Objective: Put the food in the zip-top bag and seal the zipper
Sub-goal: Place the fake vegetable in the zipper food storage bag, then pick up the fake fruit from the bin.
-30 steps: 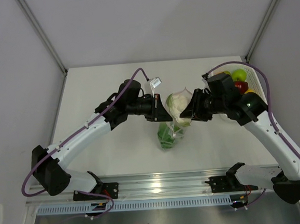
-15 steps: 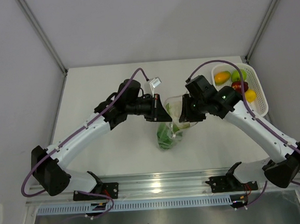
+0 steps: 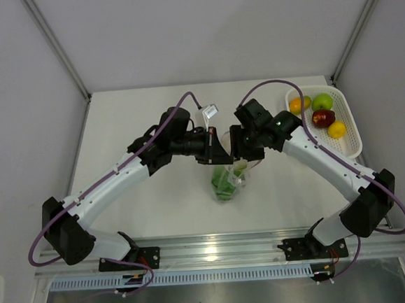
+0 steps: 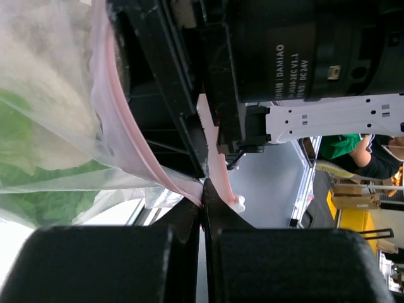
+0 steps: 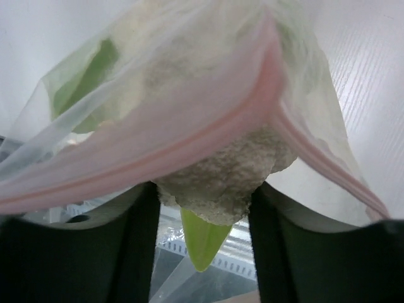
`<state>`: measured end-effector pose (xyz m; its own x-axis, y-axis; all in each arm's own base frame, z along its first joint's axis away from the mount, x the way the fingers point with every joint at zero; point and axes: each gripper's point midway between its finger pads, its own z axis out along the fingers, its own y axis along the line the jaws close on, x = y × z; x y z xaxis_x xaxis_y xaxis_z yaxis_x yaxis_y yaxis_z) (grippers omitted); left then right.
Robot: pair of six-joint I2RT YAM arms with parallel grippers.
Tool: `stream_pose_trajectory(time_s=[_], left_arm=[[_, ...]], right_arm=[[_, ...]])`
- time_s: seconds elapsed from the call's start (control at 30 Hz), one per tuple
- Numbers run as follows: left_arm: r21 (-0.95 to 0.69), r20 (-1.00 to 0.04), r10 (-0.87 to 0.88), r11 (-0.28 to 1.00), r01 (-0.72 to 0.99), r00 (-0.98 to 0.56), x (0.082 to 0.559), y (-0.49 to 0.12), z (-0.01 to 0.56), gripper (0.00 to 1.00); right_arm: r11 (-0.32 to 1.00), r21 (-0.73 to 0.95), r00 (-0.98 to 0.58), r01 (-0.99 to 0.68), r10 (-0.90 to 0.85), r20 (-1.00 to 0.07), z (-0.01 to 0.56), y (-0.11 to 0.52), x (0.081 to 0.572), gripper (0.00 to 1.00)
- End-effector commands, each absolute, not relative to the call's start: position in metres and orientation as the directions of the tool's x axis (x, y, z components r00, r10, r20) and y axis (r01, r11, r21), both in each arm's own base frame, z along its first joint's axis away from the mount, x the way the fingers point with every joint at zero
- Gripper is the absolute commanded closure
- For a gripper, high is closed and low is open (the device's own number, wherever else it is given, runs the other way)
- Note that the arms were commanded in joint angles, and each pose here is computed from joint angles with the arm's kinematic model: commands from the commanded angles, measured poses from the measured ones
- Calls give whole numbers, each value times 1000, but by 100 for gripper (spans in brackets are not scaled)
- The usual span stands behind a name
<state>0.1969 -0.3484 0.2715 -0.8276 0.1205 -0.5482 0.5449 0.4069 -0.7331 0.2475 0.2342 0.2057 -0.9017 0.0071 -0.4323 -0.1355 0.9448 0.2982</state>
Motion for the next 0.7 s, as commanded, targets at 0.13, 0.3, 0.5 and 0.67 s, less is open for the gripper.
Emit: stream_pose_trajectory(time_s=[0.13,0.3,0.5,0.67], left_arm=[[-719,-606,106,351,599,-789,190,-348,300,99],[-723,-603,104,346,597,-791,191,-350,300,99],[-711,-616,101,354,607,-781,193,-349,304,99],[-706,-622,104,354,613,-776,192,-348,306,99]], right_arm=[[928,316,-839,-200,4,-544,247,236,258,30],[926,327,-800,-190,47,-598,288,219,256,23],[906,374,-746,-199,108,-657,342,204,243,23],[929,349,-742,-123,148,-654,336,171,231,25]])
